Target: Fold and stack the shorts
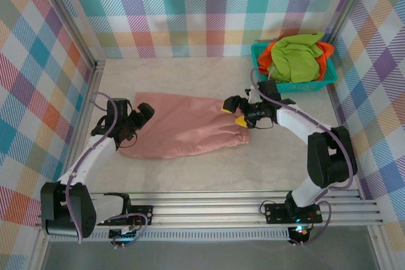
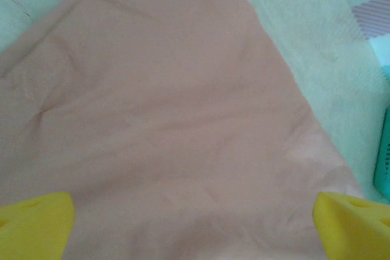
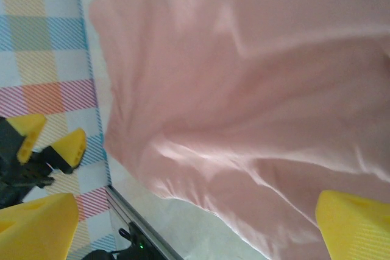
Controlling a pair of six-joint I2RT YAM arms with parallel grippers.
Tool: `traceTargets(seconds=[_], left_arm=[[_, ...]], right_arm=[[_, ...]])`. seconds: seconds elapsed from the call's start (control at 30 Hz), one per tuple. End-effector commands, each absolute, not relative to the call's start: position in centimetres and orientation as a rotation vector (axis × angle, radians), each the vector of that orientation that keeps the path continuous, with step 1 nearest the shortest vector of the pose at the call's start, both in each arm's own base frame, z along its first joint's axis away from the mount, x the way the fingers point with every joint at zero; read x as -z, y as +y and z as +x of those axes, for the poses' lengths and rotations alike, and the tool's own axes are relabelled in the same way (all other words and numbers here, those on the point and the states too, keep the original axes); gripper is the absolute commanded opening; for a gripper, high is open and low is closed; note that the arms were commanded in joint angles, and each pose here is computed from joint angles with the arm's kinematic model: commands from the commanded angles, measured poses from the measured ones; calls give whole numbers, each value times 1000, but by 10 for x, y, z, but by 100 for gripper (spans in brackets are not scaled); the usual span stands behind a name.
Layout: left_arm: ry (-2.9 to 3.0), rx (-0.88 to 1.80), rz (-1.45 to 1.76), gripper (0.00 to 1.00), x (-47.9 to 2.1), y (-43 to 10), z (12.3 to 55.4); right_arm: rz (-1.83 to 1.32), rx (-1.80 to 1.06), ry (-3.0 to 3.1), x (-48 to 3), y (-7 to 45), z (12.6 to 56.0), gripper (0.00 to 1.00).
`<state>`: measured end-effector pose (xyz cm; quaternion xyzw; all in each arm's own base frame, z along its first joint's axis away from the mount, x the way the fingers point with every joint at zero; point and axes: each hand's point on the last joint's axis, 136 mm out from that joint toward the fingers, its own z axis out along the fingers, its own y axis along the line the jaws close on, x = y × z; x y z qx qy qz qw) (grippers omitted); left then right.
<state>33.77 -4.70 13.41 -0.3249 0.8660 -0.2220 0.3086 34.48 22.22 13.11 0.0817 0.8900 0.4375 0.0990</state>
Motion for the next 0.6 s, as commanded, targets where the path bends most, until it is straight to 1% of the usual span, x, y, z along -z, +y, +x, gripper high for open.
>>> traceTargets(seconds=[0.0,0.17,0.33,0.43,0.5,0.57], left_arm=[[2347,609,-798,100,-111,-54,341],[2379,563,-829,100,-75,-44,330],[2425,551,-920,100,-39,-33,310],[2444,534,-937,100,-30,-29,301],[2440,543,-932,100,-31,-29,298],[2413,575,-904,100,-43,-31,299]], right_arm=[[288,-1300,2709,-99,220,333,99],[349,-1207,2819,-55,206,311,99],[433,-1178,2863,-33,190,297,100],[399,-1181,2832,-41,187,295,100],[336,-1204,2783,-57,190,296,99],[249,-1202,2712,-79,190,299,100]])
